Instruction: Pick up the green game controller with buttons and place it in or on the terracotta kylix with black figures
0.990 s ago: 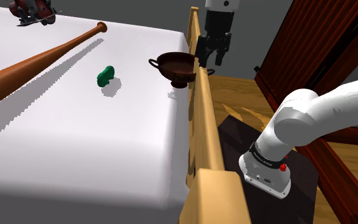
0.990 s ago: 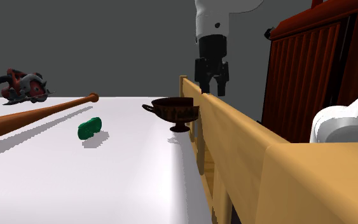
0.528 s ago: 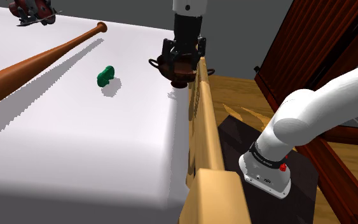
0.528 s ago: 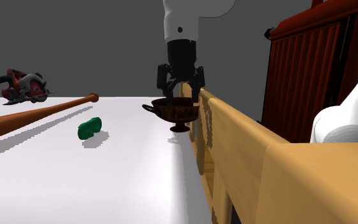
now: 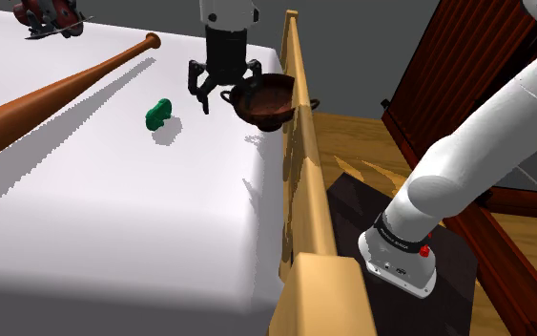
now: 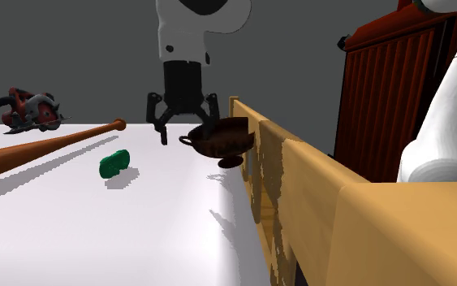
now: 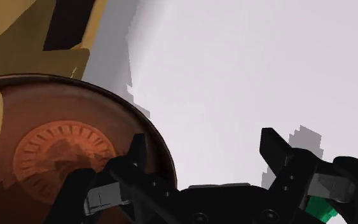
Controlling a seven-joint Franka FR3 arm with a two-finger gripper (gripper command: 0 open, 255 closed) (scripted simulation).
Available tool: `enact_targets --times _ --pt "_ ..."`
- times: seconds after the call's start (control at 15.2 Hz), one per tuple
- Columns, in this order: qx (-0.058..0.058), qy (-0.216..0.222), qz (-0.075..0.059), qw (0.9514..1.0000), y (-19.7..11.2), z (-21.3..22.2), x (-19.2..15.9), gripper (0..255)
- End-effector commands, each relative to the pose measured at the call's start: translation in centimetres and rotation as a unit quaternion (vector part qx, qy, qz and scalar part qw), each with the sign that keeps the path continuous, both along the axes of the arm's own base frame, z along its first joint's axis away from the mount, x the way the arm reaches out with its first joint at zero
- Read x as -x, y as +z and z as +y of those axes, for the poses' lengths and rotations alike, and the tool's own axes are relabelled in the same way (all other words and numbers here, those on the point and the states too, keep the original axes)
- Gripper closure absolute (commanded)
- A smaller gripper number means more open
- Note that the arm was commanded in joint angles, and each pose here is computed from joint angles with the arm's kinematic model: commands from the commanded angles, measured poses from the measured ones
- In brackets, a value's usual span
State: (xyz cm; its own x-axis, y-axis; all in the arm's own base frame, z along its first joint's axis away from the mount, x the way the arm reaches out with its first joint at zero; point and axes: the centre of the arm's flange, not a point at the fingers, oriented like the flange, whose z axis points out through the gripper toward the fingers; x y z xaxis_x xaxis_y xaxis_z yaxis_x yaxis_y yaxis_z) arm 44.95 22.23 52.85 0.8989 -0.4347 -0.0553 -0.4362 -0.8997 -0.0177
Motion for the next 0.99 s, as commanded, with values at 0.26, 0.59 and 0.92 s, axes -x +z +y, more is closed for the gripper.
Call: enact_targets --times 0.26,0.59,0.92 --pt "0.008 -0.074 -0.009 0.9972 -1.3 4.0 -6.3 0" --pt "0.015 -0.134 -0.017 0.9907 -2.3 6.5 -12.1 0" --pt "0.02 -0.177 -0.022 0.9838 -3.6 7.9 -16.5 0"
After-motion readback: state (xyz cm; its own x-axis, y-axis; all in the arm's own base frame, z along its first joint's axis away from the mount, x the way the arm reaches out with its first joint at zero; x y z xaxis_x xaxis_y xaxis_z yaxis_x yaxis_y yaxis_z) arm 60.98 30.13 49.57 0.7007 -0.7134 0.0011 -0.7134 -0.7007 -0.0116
